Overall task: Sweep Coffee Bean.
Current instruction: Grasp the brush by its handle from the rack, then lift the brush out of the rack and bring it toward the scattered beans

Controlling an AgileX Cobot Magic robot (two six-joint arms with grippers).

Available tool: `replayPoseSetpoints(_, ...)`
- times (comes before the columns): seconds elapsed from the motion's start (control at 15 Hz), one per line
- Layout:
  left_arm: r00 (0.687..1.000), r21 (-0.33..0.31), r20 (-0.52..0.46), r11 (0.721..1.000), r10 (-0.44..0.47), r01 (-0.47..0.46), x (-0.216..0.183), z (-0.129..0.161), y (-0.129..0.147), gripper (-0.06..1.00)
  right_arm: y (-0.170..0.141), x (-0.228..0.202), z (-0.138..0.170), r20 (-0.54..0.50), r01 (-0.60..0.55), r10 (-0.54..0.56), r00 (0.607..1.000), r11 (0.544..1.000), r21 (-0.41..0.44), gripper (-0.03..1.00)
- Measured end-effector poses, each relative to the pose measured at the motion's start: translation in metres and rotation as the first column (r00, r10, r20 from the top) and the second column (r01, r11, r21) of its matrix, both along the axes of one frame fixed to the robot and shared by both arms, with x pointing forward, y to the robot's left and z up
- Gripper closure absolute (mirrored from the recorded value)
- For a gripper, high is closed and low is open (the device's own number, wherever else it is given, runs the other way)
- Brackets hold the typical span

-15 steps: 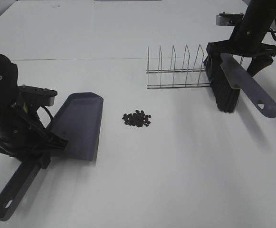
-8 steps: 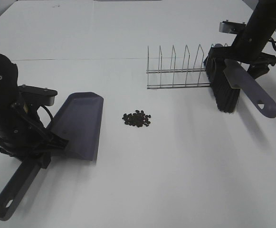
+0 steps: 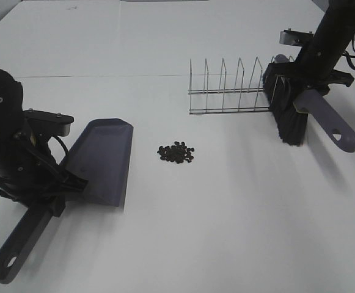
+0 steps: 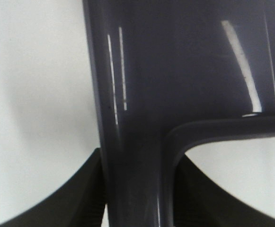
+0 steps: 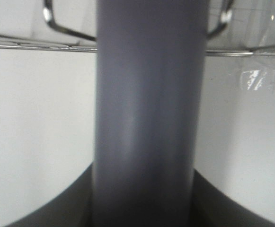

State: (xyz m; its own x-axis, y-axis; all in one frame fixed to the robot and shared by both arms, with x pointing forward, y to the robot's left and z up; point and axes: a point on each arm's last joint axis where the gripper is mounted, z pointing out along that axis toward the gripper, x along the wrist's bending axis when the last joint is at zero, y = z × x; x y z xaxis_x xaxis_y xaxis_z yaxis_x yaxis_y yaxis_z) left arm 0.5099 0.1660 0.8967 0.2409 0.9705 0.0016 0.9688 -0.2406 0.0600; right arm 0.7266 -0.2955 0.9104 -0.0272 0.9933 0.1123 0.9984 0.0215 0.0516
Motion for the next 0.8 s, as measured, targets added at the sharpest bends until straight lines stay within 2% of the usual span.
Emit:
replayPoseSetpoints(0.27,1.000,0.000,0.000,1.000,0.000,0.000,0.000,0.000,0.000,0.60,0.000,0.000,0.000,-0.002,0.007,-0.007,1.000,1.000,-0.003,0.67)
replayPoseSetpoints(0.47,1.000,0.000,0.000,1.000,0.000,0.000,0.000,0.000,0.000,0.60,0.001,-0.005,0.012,0.003,0.061,-0.061,0.998,0.998,0.003,0.67)
replayPoseSetpoints(0.6,1.000,-0.001,0.000,1.000,0.020,-0.020,0.000,0.000,0.000,0.60,0.002,-0.019,0.036,0.015,0.073,-0.073,0.997,0.997,0.000,0.67)
replayPoseSetpoints(0.8,0.997,0.020,0.015,0.997,0.074,-0.075,0.001,0.000,0.002,0.60,0.000,-0.048,0.090,0.084,0.089,-0.087,0.993,0.996,-0.016,0.67)
